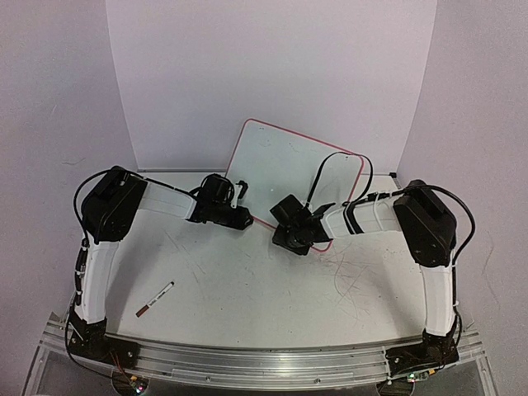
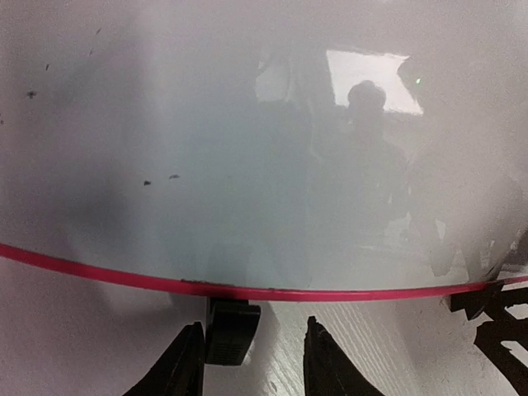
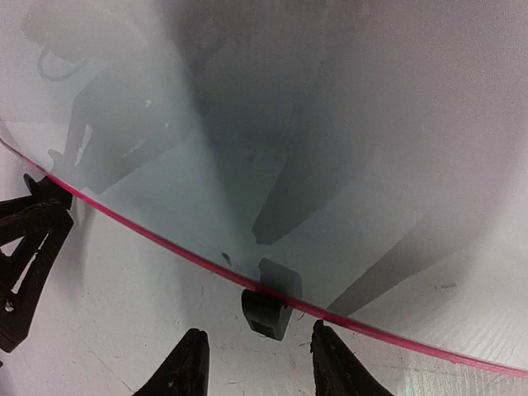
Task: Write a sentence on the whiteboard
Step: Pick up the whiteboard stand from the center of the board.
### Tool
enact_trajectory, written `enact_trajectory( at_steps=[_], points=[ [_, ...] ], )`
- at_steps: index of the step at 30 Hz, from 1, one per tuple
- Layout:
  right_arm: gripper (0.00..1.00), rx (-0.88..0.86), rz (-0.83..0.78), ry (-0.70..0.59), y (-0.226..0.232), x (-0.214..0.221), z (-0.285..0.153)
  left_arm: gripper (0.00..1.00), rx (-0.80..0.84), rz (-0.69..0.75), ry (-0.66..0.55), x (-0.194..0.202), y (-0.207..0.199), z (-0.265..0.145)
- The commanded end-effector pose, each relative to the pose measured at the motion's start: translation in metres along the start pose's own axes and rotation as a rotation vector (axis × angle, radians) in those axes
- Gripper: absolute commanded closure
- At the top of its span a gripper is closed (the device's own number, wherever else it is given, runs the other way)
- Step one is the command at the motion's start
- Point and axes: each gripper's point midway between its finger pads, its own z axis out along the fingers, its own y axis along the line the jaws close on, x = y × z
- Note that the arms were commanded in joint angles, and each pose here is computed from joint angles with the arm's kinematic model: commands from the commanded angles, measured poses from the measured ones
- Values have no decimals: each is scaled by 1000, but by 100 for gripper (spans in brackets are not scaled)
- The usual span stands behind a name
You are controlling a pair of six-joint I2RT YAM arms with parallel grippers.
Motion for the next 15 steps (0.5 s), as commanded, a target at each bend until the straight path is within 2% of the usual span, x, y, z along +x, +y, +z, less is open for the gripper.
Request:
enact_trajectory(
  at_steps=[1, 7, 15],
  points=[
    [59, 45, -24, -79, 1, -13, 6, 65, 11, 41, -28, -15, -4, 7],
    [62, 77, -67, -115, 0, -18, 12, 78, 13, 54, -18, -12, -5, 9],
    [75, 107, -150, -140, -7, -23, 9, 93, -19, 96, -16, -4, -26, 4]
  ],
)
